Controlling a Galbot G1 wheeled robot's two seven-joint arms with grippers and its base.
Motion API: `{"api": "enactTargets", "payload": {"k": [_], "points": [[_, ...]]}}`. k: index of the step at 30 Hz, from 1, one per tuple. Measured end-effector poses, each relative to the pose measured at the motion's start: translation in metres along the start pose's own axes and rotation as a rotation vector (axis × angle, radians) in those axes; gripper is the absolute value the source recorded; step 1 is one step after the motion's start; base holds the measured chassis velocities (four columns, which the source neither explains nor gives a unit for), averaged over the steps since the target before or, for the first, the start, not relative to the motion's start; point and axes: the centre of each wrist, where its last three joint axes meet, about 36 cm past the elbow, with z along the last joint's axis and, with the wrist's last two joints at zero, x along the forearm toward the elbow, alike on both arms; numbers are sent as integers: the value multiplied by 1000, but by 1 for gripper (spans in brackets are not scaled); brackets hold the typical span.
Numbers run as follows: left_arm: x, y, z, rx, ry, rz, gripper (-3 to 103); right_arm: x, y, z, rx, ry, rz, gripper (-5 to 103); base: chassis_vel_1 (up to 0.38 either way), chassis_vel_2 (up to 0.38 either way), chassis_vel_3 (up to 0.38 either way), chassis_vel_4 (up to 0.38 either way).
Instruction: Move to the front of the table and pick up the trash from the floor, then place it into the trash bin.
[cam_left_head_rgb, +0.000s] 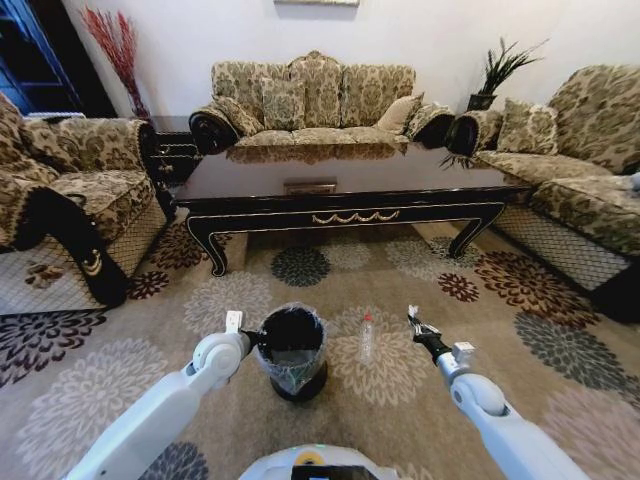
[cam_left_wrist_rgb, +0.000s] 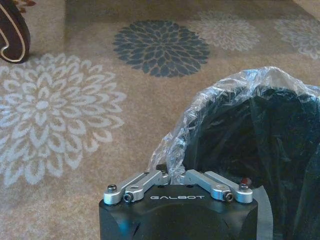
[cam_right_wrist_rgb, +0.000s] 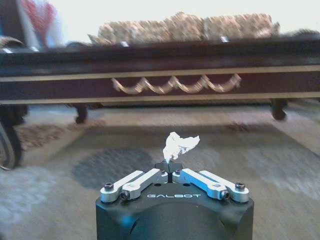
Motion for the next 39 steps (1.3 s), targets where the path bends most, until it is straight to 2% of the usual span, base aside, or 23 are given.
{"api": "enactTargets", "payload": {"k": [5,6,8,14,20,27,31,32,33,35,38,39], "points": [[-9,-16,6,-14,5,21,3,23,52,-40,13,-75,-84,0,0,0,0,0],[-9,-16,6,-14,5,21,3,23,52,-40,13,-75,-84,0,0,0,0,0],[-12,-26,4,-27,-6,34,3,38,70,-53,11,-90,-119,0,0,0,0,0],[-19,-47,1,-65,-11,72,3,70,96,-63,-1,-74,-183,0,0,0,0,0],[-21,-67,6,-115,-4,108,3,89,110,-54,30,-35,-223,0,0,0,0,0],[-20,-83,13,-137,-4,134,3,102,113,-36,93,-2,-251,0,0,0,0,0],[-19,-89,17,-144,-1,147,3,106,115,-33,100,11,-254,-3,0,0,0,0],[-18,-90,18,-150,-2,148,3,108,116,-32,101,19,-255,2,0,0,0,0],[-17,-91,19,-155,-2,147,3,110,117,-31,102,28,-259,13,0,0,0,0],[-16,-90,19,-156,-2,147,3,111,118,-30,104,32,-263,13,0,0,0,0],[-16,-89,20,-155,-3,145,3,116,121,-30,117,38,-281,29,0,0,0,0],[-16,-89,20,-155,-3,145,3,116,121,-30,117,38,-281,29,0,0,0,0]]}}
